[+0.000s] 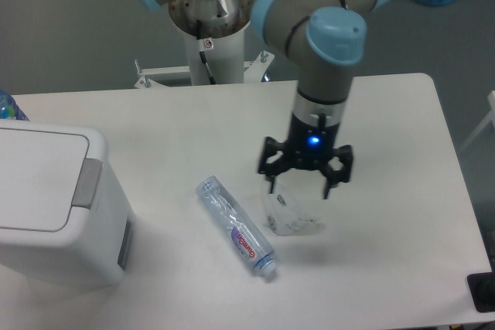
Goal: Open the trash can
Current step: 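Move the gripper from above the plastic bag toward the white trash bin, then lower the gripper onto the lid edge of the white trash bin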
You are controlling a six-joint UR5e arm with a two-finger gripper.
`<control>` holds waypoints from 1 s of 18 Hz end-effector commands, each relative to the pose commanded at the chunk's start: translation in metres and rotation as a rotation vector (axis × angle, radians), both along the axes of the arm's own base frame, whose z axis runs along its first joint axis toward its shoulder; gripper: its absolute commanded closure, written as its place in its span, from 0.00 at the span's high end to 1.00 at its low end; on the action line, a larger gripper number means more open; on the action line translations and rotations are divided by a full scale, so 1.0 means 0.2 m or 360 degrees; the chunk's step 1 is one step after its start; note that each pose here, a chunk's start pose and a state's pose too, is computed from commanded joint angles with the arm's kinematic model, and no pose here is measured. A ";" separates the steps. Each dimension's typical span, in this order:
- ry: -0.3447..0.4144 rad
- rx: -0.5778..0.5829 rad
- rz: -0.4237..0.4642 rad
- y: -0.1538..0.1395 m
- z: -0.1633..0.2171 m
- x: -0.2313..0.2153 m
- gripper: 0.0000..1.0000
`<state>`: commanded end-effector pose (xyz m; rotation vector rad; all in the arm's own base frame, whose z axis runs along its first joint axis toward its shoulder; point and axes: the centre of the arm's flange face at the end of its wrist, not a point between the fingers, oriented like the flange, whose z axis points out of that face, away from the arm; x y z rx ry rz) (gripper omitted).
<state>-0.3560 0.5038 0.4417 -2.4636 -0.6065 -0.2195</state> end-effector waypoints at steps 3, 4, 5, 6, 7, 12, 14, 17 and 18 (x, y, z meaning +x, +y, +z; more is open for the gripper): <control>-0.0021 0.0053 -0.0011 0.08 0.14 0.24 1.00; -0.0018 0.0067 -0.0035 0.11 0.19 0.33 1.00; -0.0015 0.0080 -0.0056 0.13 0.22 0.40 1.00; -0.0013 0.0087 -0.0070 0.14 0.24 0.45 1.00; -0.0011 0.0093 -0.0089 0.16 0.25 0.50 1.00; -0.0003 0.0099 -0.0190 0.25 0.26 0.65 1.00; -0.0007 0.0095 -0.0214 0.28 0.24 0.68 1.00; -0.0006 0.0090 -0.0231 0.32 0.21 0.69 1.00; -0.0011 0.0085 -0.0236 0.34 0.19 0.69 1.00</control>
